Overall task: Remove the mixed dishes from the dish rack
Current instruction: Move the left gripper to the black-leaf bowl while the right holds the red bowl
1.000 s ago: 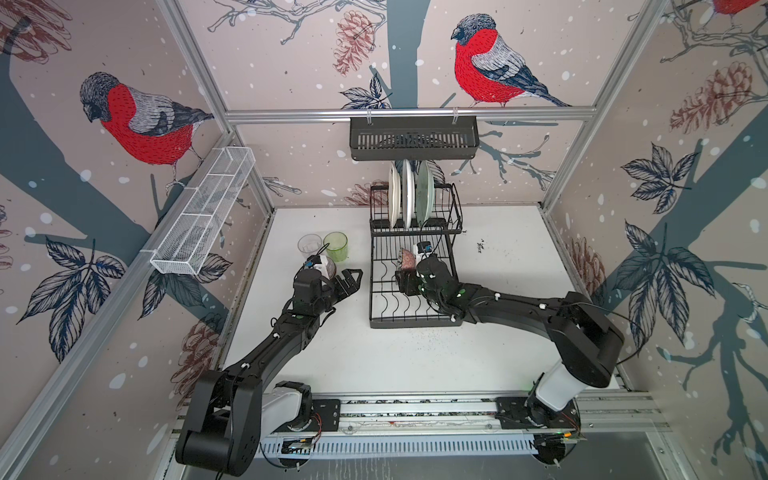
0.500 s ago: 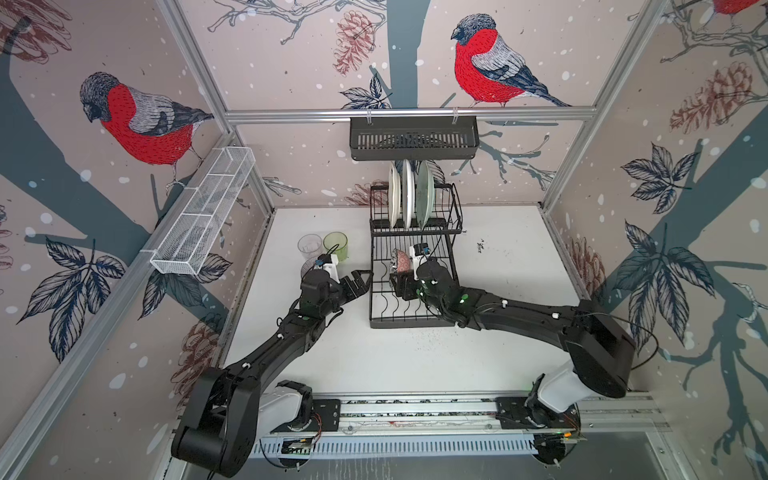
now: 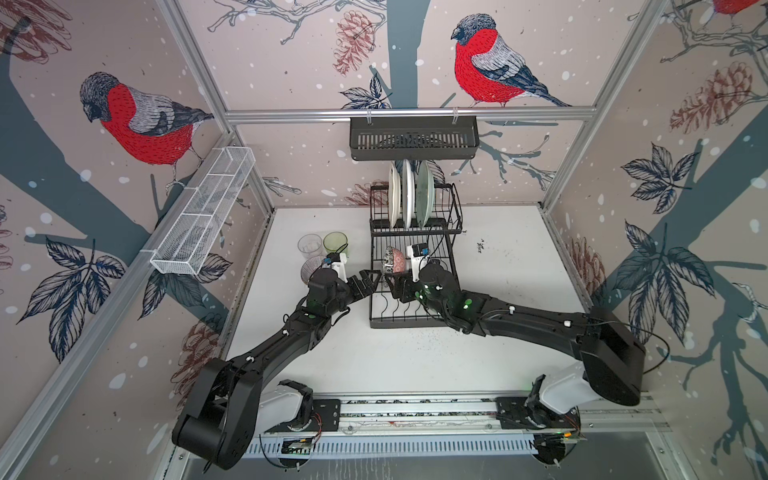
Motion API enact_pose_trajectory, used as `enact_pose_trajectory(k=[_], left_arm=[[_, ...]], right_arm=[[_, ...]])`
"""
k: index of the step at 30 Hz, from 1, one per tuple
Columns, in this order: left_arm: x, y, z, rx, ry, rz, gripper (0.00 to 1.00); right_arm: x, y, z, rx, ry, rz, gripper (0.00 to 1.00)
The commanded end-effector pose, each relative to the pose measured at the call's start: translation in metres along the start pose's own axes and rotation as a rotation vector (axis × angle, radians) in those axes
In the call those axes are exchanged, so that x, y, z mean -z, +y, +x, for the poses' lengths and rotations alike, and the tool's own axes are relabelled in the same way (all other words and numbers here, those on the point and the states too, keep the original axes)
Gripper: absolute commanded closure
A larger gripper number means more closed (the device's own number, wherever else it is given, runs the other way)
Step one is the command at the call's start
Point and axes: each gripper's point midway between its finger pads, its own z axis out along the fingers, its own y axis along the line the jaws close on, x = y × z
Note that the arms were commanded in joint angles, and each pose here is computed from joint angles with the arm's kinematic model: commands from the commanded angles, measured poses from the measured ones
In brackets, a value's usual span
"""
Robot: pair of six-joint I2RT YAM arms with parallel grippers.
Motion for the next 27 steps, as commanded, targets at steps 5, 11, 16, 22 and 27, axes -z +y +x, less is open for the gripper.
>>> enact_pose_trajectory(k=[5,11,16,22,27], left_arm=[[-0.006,-0.019,-0.005,0.016,0.002,0.094,0.04],[-0.009,-0.025,-0.003,0.035,0.022,0.136,0.13],[-0.010,-0.029,-0.002,0.040,0.030,0.157,0.24],[-0.010,-0.032,-0.002,0.045,0.033,0.174,0.36],[-0.010,-0.035,-0.002,0.048,0.037,0.188,0.48]], right_arm=[[0.007,0.031,-0.025,0.005,-0.086,-0.117,0.46],[0.009,0.038,-0.027,0.016,-0.096,-0.144,0.46],[0.007,0.043,-0.027,0.017,-0.091,-0.167,0.46],[0.004,0.048,-0.024,0.022,-0.081,-0.186,0.46],[0.001,0.052,-0.022,0.027,-0.069,-0.203,0.46]])
